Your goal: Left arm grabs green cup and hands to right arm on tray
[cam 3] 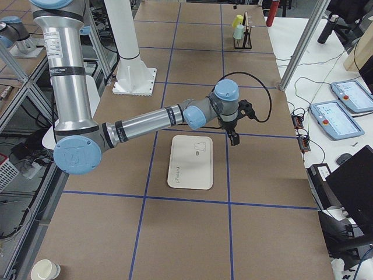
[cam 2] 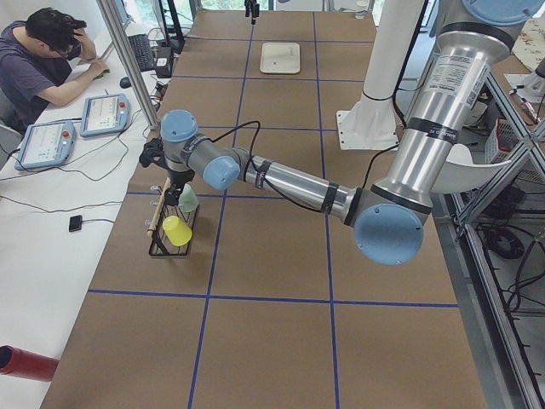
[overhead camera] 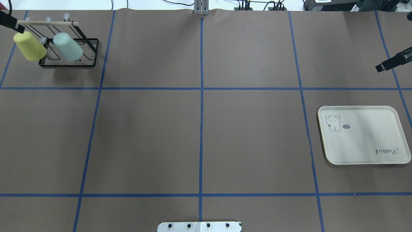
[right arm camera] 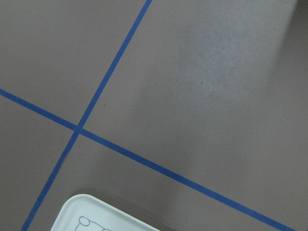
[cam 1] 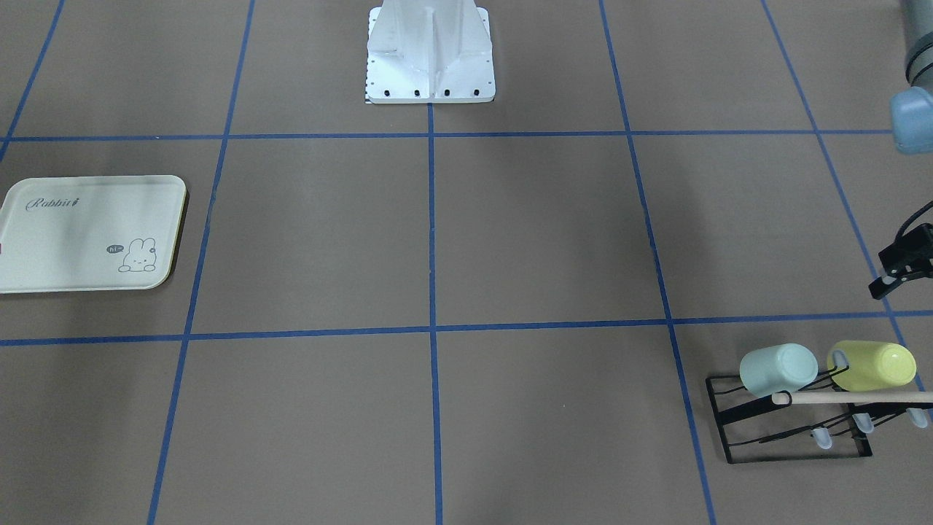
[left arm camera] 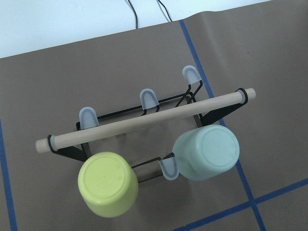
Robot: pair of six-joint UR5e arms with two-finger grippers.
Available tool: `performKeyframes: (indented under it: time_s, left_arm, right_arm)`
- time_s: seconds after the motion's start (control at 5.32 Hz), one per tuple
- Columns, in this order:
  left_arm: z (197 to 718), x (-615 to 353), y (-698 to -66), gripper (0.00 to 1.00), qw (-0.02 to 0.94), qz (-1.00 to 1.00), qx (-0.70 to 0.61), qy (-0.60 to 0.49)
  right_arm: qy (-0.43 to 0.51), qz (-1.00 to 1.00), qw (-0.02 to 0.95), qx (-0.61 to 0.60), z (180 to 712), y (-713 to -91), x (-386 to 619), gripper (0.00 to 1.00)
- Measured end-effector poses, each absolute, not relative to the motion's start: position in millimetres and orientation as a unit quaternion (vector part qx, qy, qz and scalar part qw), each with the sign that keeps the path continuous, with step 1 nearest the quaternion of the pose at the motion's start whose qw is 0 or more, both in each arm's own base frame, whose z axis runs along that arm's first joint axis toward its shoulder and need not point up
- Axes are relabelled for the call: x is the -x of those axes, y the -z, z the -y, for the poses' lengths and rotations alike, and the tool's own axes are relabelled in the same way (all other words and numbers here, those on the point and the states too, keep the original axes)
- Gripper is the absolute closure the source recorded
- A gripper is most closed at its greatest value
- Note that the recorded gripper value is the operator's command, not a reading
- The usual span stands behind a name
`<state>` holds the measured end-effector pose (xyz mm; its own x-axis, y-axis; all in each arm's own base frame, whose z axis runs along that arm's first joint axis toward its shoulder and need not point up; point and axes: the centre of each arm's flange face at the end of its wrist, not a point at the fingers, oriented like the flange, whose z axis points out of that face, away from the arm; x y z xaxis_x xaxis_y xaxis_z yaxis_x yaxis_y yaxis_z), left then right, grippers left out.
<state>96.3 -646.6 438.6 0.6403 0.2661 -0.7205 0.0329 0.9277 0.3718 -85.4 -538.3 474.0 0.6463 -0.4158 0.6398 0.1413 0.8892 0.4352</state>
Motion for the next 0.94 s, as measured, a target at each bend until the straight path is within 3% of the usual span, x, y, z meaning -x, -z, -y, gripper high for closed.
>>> performKeyframes:
  time_s: [0.94]
  left_arm:
    - [661.7, -210.3, -416.7, 0.0, 0.913, -0.386, -0.131, -0.017]
  right_arm:
    - [0.157, 0.39, 0.89, -0.175, 538.4, -474.8, 86.4, 0.0]
